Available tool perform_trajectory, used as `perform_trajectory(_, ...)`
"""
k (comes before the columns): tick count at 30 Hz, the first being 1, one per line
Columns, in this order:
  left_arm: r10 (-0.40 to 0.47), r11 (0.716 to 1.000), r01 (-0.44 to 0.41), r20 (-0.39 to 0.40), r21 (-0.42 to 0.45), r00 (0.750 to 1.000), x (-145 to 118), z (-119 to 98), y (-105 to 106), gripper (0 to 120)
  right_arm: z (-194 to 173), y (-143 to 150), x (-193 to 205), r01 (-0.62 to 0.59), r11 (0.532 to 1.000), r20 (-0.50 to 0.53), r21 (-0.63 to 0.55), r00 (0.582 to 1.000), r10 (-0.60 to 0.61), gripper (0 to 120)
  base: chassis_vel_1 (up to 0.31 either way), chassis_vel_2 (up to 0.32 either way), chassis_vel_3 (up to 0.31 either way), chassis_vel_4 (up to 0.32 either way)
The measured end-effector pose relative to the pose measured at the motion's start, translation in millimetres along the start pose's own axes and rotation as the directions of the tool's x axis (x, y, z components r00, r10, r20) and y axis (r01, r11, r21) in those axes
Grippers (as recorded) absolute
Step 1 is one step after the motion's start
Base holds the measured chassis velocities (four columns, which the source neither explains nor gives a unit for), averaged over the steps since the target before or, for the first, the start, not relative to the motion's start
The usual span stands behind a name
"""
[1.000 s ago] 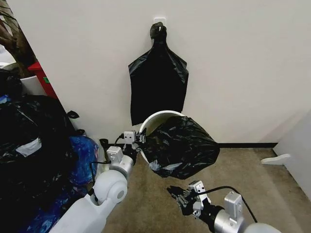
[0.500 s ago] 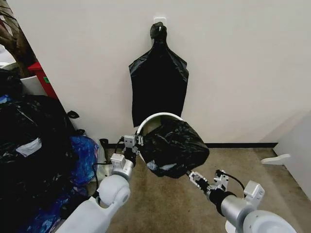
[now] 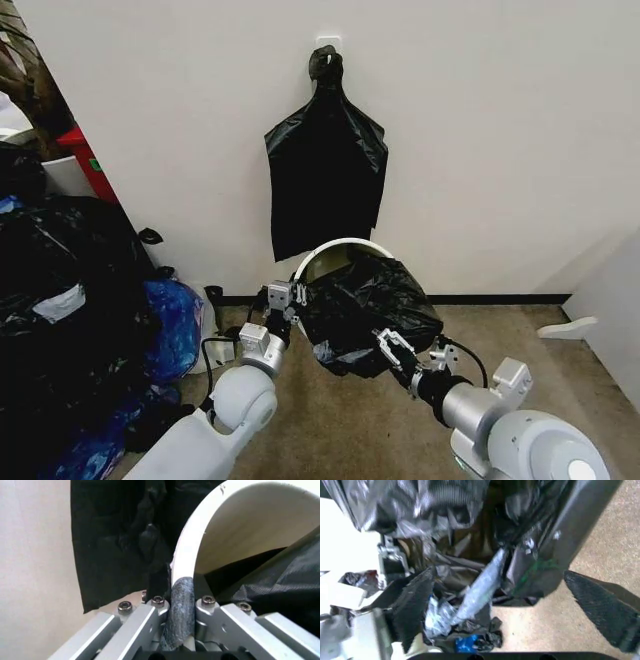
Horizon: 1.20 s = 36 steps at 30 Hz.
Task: Place the garbage bag over the trash bin.
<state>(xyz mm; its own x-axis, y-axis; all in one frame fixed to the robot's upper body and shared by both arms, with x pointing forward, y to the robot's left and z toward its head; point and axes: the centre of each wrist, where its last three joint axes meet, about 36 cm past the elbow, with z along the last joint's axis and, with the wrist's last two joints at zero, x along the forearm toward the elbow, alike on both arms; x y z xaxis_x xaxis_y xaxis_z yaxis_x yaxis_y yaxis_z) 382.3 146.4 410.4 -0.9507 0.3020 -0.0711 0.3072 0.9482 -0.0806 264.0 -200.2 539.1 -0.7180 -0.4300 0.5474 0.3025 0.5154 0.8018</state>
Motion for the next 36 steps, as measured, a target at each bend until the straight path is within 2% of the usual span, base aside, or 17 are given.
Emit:
perform_trajectory(5, 0.001, 1.000, -0.001, 0.002, 0.007, 1.000, 2, -2, -2, 3, 2, -2, 0, -0.004, 1.000, 0.007, 0.014, 1.000, 0.004, 76, 0.000, 0.000, 0.000, 0.000)
perform_trajectory(7, -0.005, 1.000, 0.005, 0.003, 0.015, 1.000, 2, -4, -1, 3, 5, -4, 0, -0.023, 0.999, 0.027, 0.039, 0.999, 0.022, 64, 0.000, 0.000, 0.000, 0.000)
perform_trajectory(9, -0.007, 1.000, 0.007, 0.004, 0.017, 1.000, 2, -4, 0, 3, 6, -5, 0, -0.027, 0.999, 0.030, 0.044, 0.999, 0.026, 63, 0.000, 0.000, 0.000, 0.000)
perform_trajectory(10, -0.009, 1.000, 0.009, 0.004, 0.022, 1.000, 2, -6, 0, 3, 8, -5, 0, -0.032, 0.998, 0.032, 0.050, 0.999, 0.031, 57, 0.000, 0.000, 0.000, 0.000)
perform_trajectory(11, -0.010, 1.000, 0.010, 0.001, 0.028, 1.000, 3, -7, 0, 3, 9, -6, 0, -0.037, 0.998, 0.029, 0.052, 0.999, 0.035, 50, 0.000, 0.000, 0.000, 0.000)
perform_trajectory(16, -0.024, 0.998, 0.025, -0.009, 0.054, 1.000, 3, -13, 1, 3, 14, -10, 0, -0.043, 0.996, -0.008, 0.074, 0.999, 0.044, 31, 0.000, 0.000, 0.000, 0.000)
perform_trajectory(17, -0.024, 0.998, 0.025, -0.009, 0.054, 1.000, 3, -13, 1, 3, 14, -10, 0, -0.043, 0.996, -0.008, 0.074, 0.999, 0.044, 31, 0.000, 0.000, 0.000, 0.000)
perform_trajectory(20, -0.029, 0.996, 0.031, -0.021, 0.086, 0.999, 4, -18, 0, 3, 19, -10, -1, -0.051, 0.994, -0.016, 0.096, 0.998, 0.053, 19, 0.000, 0.000, 0.000, 0.000)
perform_trajectory(22, -0.037, 0.992, 0.041, -0.039, 0.122, 0.999, 4, -22, -1, 3, 27, -13, -1, -0.061, 0.987, -0.021, 0.150, 0.998, 0.065, 12, 0.000, 0.000, 0.000, 0.000)
perform_trajectory(24, -0.040, 0.987, 0.048, -0.055, 0.154, 0.998, 5, -27, -3, 3, 38, -15, -2, -0.039, 0.967, 0.017, 0.251, 0.999, 0.036, 2, 0.000, 0.000, 0.000, 0.000)
perform_trajectory(25, -0.040, 0.987, 0.048, -0.055, 0.154, 0.998, 5, -27, -3, 3, 38, -15, -2, -0.039, 0.967, 0.017, 0.251, 0.999, 0.036, 2, 0.000, 0.000, 0.000, 0.000)
perform_trajectory(26, -0.041, 0.983, 0.053, -0.068, 0.174, 0.997, 6, -30, -4, 3, 43, -16, -3, -0.024, 0.948, 0.055, 0.318, 0.998, 0.006, 0, 0.000, 0.000, 0.000, 0.000)
perform_trajectory(29, -0.041, 0.972, 0.064, -0.106, 0.224, 0.993, 9, -37, -7, 3, 54, -36, -24, -0.034, 0.866, 0.194, 0.500, 0.978, -0.074, 0, 0.000, 0.000, 0.000, 0.000)
perform_trajectory(31, -0.038, 0.966, 0.070, -0.127, 0.250, 0.991, 12, -41, -8, 3, 53, -44, -33, -0.045, 0.839, 0.221, 0.543, 0.971, -0.091, 0, 0.000, 0.000, 0.000, 0.000)
perform_trajectory(36, -0.034, 0.950, 0.082, -0.161, 0.302, 0.986, 15, -48, -9, 3, 48, -59, -50, -0.072, 0.810, 0.230, 0.581, 0.970, -0.079, 0, 0.000, 0.000, 0.000, 0.000)
